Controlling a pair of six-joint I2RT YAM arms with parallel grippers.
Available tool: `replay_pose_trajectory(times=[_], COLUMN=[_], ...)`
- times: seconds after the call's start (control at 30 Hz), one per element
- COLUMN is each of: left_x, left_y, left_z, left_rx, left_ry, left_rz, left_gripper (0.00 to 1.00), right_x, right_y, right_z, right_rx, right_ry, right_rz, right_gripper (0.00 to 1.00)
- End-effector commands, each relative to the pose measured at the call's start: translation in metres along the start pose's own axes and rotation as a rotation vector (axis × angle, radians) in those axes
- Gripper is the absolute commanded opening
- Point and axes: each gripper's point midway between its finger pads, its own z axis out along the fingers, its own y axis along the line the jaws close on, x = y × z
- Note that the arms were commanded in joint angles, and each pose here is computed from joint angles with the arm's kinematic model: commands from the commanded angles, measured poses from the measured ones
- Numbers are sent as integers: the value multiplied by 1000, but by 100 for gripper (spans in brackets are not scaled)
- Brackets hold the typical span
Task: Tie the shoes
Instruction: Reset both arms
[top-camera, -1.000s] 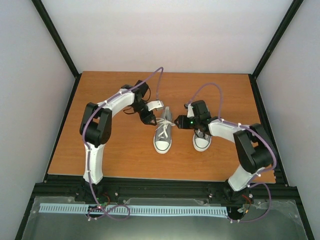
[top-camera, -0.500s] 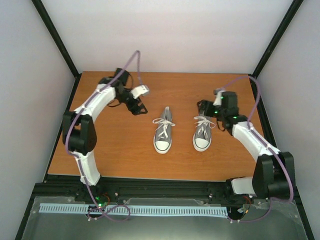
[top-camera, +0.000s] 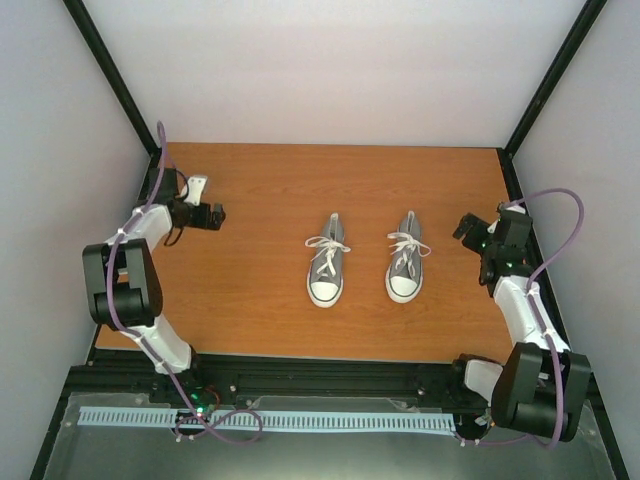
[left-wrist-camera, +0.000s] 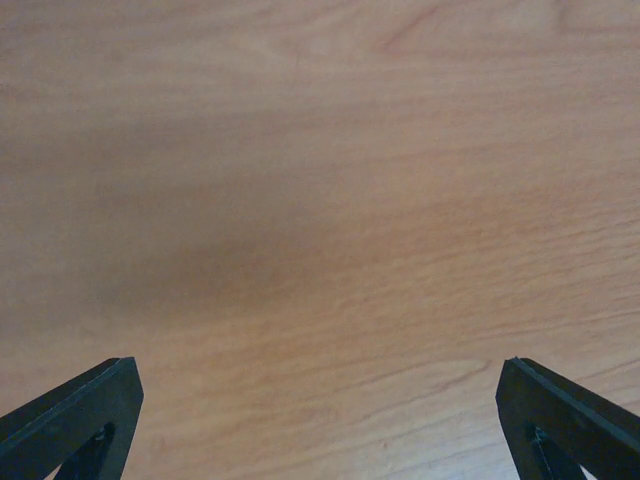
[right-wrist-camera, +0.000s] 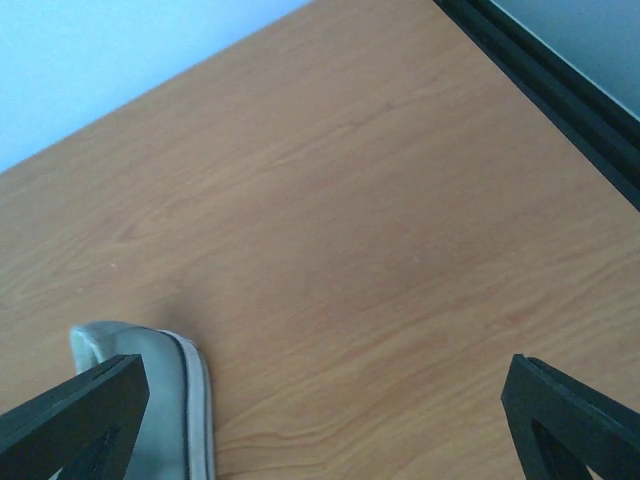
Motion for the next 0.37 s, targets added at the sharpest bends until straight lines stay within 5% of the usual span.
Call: replay_pose_trajectory(times=[0.0,0.33], left_x=[-17,12], left_y=[17,10], left_z=[-18,-11], left_rx=[-148,-137], left_ry=[-180,-243], left_rz=[-39,-97], left_gripper=[100,100], right_x=[-5,15], right_y=[-16,-24], right_z=[-2,8], right_rx=[77,85], right_ry=[-68,-33], right_rz=[7,27], right_gripper=[100,100])
